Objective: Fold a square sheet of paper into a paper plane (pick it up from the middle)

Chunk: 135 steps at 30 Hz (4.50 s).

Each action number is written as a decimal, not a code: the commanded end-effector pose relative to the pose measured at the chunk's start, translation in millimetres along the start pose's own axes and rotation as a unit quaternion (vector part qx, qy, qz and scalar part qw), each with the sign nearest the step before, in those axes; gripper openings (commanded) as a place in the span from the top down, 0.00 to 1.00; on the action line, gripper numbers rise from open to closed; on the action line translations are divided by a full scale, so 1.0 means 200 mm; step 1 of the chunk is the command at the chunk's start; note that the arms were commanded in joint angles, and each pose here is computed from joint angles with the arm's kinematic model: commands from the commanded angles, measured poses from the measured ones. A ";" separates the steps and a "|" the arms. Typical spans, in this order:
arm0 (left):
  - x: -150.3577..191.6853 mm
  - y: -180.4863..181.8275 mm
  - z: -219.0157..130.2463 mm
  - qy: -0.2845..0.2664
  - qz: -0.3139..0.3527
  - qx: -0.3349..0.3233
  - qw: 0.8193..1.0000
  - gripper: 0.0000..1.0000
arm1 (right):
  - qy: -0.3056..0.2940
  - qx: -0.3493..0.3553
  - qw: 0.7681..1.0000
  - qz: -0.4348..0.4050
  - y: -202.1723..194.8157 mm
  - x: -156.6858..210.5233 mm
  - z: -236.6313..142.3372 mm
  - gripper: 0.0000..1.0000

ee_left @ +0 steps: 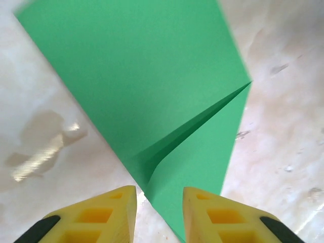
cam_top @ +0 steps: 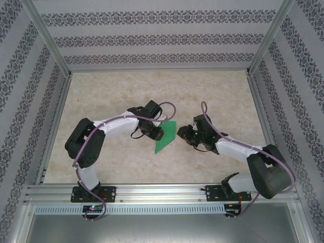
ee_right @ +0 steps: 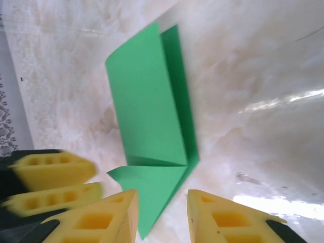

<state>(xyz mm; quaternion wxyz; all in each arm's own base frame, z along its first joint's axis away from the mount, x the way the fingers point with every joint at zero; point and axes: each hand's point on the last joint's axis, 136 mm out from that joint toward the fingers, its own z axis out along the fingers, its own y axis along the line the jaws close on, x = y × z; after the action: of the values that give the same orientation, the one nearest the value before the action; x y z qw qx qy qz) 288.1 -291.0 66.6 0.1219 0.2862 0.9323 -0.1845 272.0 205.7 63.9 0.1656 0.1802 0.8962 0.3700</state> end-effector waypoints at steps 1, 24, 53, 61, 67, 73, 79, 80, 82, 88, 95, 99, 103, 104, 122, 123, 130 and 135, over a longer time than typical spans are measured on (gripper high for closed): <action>-0.08 0.01 -0.17 -0.035 -0.005 -0.020 0.999 0.69 | 0.023 -0.002 0.999 -0.031 0.02 0.02 0.00 0.66; 0.05 -0.03 0.08 0.027 -0.033 0.037 0.998 0.94 | 0.073 -0.038 0.996 -0.027 0.11 0.07 0.21 0.58; 0.16 0.12 0.21 0.056 -0.034 -0.027 0.997 0.97 | 0.077 -0.038 0.996 -0.017 0.14 0.08 0.24 0.61; 0.17 0.13 0.21 0.061 -0.034 -0.030 0.997 0.97 | 0.076 -0.040 0.996 -0.017 0.16 0.07 0.27 0.60; 0.16 0.12 0.20 0.054 -0.036 -0.027 0.998 0.96 | 0.096 -0.059 0.993 -0.033 0.20 0.10 0.29 0.62; 0.09 0.08 0.13 -0.014 -0.069 -0.010 0.997 0.85 | 0.112 -0.053 0.991 -0.050 0.18 0.12 0.30 0.69; 0.04 0.05 -0.05 -0.077 -0.088 -0.005 0.993 0.74 | 0.121 -0.050 0.990 -0.056 0.18 0.13 0.31 0.78; 0.04 0.04 -0.07 -0.083 -0.089 -0.001 0.993 0.73 | 0.122 -0.050 0.990 -0.056 0.18 0.12 0.31 0.78; 0.05 0.01 -0.10 -0.089 -0.087 0.005 0.992 0.72 | 0.122 -0.050 0.990 -0.057 0.18 0.12 0.32 0.79; 0.11 -0.06 -0.12 -0.098 -0.077 0.001 0.992 0.67 | 0.126 -0.050 0.989 -0.054 0.19 0.12 0.33 0.90; 0.18 -0.16 -0.02 -0.076 -0.043 -0.048 0.995 0.60 | 0.108 -0.053 0.992 -0.037 0.23 0.10 0.30 0.93; 0.20 -0.19 0.05 -0.070 -0.035 -0.075 0.994 0.58 | 0.109 -0.059 0.992 -0.036 0.26 0.10 0.29 0.92; 0.22 -0.18 0.09 -0.068 -0.032 -0.114 0.991 0.56 | 0.113 -0.059 0.991 -0.034 0.26 0.11 0.30 0.92; 0.22 -0.18 0.09 -0.070 -0.030 -0.120 0.990 0.56 | 0.114 -0.059 0.991 -0.033 0.26 0.11 0.30 0.93; 0.26 -0.17 0.12 -0.089 -0.010 -0.160 0.983 0.60 | 0.111 -0.068 0.991 -0.025 0.30 0.07 0.26 0.86; 0.26 -0.16 0.11 -0.093 -0.010 -0.160 0.983 0.59 | 0.111 -0.069 0.991 -0.024 0.30 0.06 0.26 0.85; 0.24 -0.16 0.03 -0.138 -0.021 -0.150 0.979 0.57 | 0.109 -0.066 0.991 -0.027 0.28 0.01 0.25 0.82; 0.22 -0.18 0.04 -0.137 -0.015 -0.144 0.980 0.55 | 0.120 -0.065 0.990 -0.032 0.28 0.01 0.26 0.86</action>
<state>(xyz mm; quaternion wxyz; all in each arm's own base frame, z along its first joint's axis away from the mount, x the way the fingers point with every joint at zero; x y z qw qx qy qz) 228.6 -284.7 41.7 0.2605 0.2257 0.9365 -0.0646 297.9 271.2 57.0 0.0725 0.1159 0.8925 0.4298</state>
